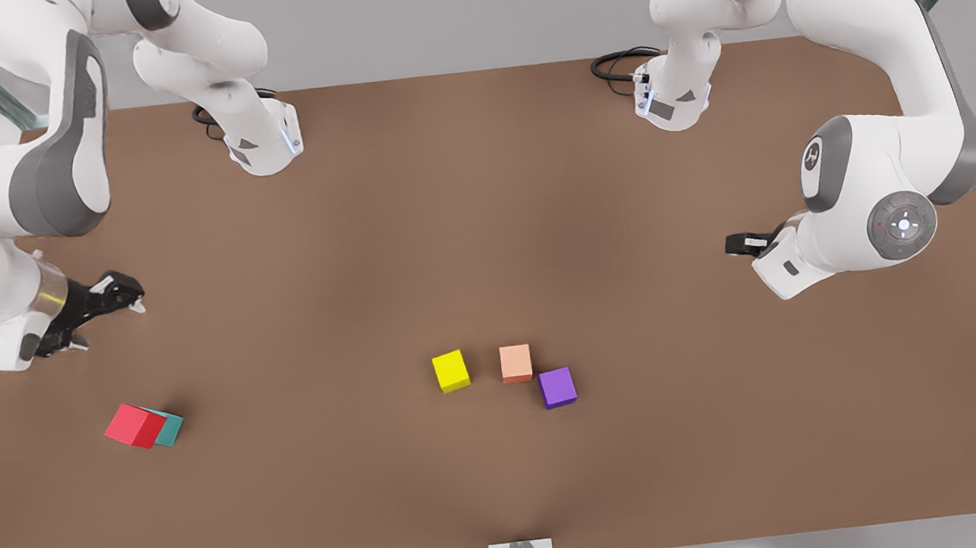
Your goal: Pick up red wooden cube and pass to hand red wooden cube and place in blue wooden cube
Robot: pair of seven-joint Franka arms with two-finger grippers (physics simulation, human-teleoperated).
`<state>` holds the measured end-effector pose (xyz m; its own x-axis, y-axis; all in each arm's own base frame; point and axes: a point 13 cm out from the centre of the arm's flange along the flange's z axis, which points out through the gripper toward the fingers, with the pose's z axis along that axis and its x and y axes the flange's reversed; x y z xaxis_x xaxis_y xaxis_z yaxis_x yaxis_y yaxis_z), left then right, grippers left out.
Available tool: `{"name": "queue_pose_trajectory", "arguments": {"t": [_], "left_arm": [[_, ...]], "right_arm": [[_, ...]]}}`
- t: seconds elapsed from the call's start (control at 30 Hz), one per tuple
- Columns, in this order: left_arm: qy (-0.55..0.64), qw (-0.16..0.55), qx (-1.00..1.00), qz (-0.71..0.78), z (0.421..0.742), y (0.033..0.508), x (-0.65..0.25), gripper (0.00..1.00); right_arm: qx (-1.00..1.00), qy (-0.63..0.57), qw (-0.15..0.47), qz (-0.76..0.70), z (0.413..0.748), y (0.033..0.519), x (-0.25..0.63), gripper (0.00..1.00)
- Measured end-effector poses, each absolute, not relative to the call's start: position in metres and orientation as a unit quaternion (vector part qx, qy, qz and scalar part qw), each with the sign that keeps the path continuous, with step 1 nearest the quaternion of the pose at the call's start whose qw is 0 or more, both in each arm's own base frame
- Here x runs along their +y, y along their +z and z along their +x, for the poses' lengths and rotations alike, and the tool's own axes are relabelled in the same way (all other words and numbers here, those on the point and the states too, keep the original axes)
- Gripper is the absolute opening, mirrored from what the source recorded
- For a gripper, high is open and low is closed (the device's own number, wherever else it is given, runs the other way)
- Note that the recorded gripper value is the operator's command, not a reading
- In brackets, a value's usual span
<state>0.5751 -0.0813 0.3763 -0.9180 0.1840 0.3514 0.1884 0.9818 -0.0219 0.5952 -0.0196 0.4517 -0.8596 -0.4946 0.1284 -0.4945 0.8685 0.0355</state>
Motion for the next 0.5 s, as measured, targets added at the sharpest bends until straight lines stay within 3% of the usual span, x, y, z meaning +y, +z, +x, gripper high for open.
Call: {"name": "queue_pose_trajectory", "arguments": {"t": [0.5], "left_arm": [[-0.006, 0.180, -0.979, -0.094, 0.575, 0.376, -0.081, 1.00]], "right_arm": [[-0.991, -0.025, 0.121, 0.057, 0.537, 0.439, -0.019, 1.00]]}}
